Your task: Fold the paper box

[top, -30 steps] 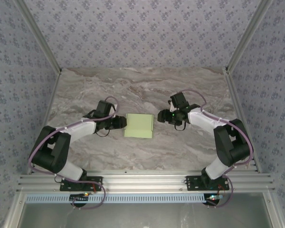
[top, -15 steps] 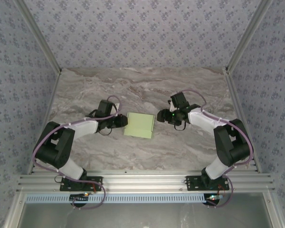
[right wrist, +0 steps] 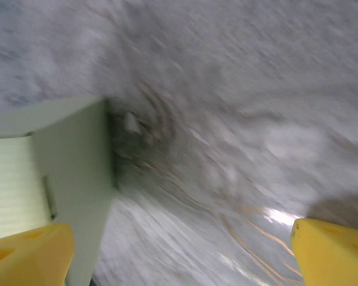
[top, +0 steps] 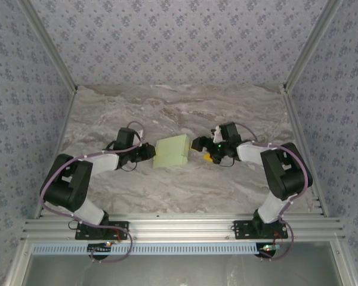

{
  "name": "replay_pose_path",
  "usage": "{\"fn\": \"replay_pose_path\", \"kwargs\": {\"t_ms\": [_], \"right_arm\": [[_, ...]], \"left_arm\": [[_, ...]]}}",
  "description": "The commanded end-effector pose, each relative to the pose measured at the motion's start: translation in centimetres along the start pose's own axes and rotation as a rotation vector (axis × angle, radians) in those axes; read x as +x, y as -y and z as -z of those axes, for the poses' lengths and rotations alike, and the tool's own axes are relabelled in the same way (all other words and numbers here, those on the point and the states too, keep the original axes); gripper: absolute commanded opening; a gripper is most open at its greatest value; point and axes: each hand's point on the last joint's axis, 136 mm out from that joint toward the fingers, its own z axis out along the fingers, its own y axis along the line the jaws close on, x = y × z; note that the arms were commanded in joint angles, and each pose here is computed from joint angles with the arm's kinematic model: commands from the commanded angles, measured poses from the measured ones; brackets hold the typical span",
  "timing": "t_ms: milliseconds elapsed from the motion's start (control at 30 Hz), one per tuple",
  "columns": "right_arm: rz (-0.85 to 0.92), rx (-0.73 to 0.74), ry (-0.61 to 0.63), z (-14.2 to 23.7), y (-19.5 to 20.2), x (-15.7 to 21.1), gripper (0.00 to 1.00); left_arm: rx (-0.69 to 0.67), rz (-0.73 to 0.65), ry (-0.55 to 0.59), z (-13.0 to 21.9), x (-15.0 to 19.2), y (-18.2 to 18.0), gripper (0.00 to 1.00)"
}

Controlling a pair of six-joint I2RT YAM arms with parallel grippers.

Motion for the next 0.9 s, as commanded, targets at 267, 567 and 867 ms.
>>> {"fn": "replay_pose_path", "kwargs": {"t_ms": [267,567,867], "right_arm": [[-0.052,-0.168,-0.006,0.6,-4.6,-0.6,0.94],[0.274,-0.016,-0.026,1.9,-8.2,-0.7,0.96],[0.467,0.173,-0.052,0.0,-11.6,-0.3,0.99]], "left_arm": [[-0.021,0.004,-0.053,0.3,1.1,-0.3,0.18],[-0.023,-0.014,-0.059,0.4,0.8,0.0,0.19],[-0.024,-0.011,-0.066,0.5,1.0,0.0,0.19]]}}
